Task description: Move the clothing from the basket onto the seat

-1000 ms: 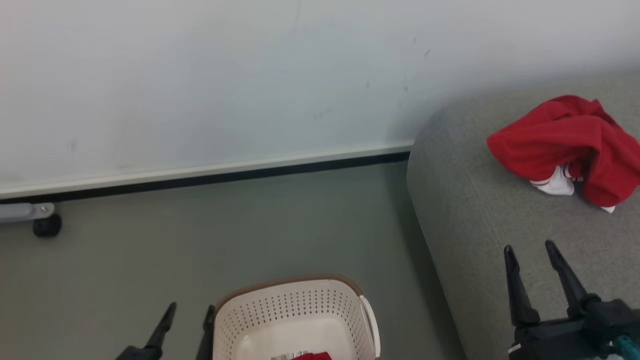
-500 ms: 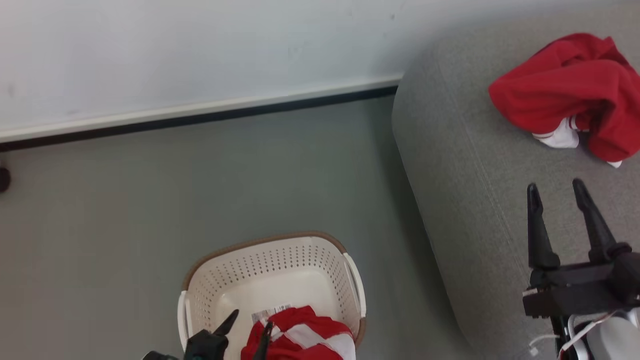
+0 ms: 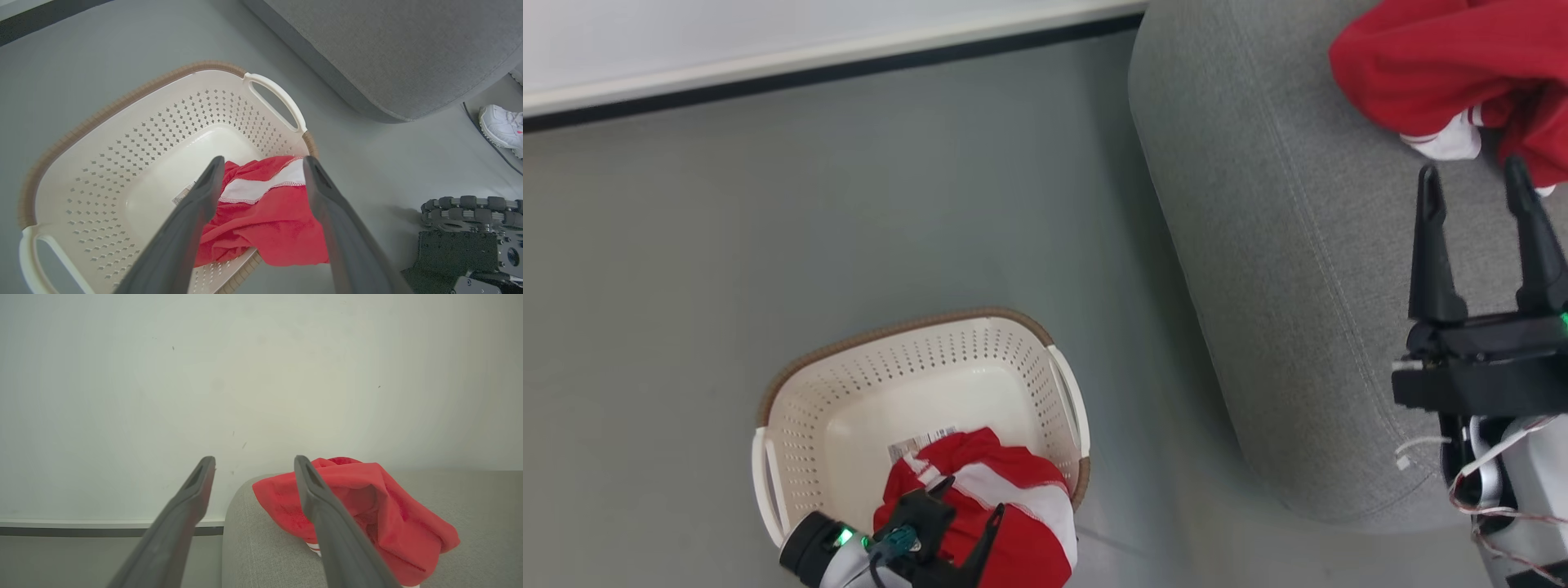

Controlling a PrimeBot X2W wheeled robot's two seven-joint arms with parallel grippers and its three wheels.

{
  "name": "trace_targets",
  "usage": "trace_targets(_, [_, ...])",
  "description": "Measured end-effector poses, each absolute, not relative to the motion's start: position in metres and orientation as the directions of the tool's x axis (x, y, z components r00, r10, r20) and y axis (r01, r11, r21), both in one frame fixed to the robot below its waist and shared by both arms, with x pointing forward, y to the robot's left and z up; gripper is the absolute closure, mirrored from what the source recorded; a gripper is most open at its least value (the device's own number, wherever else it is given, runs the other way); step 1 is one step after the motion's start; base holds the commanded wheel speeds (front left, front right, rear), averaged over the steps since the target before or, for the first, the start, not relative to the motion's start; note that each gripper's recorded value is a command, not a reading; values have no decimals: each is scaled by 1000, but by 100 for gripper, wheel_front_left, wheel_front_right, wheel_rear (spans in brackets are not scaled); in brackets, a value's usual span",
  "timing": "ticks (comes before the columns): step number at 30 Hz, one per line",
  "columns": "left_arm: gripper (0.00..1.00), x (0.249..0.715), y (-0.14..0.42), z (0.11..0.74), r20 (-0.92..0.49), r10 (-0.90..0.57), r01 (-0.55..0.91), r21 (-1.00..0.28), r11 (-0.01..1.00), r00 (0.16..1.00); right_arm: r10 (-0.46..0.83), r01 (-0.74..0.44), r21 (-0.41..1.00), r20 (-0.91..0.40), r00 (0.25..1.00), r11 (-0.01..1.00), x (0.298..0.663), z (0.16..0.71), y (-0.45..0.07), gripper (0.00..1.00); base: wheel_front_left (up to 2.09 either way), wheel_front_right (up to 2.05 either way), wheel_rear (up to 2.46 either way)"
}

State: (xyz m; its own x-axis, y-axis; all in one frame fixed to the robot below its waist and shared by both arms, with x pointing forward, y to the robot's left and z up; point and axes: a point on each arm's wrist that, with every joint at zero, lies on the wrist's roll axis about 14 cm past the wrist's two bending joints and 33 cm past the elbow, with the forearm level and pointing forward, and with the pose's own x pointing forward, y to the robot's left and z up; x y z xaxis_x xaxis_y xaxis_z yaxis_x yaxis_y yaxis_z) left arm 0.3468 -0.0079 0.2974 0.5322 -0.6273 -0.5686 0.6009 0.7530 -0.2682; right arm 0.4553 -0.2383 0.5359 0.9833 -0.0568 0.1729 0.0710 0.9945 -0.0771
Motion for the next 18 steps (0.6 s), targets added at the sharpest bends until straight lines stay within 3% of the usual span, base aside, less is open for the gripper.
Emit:
trace_targets(7, [0,343,-34,265,-619,-680,681,-301,667,393,-63,82,-105,177,982,991,483,529,-246,0,0,0,0])
trace_targets(18, [0,355,-39,221,-675,-670,694,-321,644,309,-58,79,-142,148,987,987,509,503,-249,0,0,0,0])
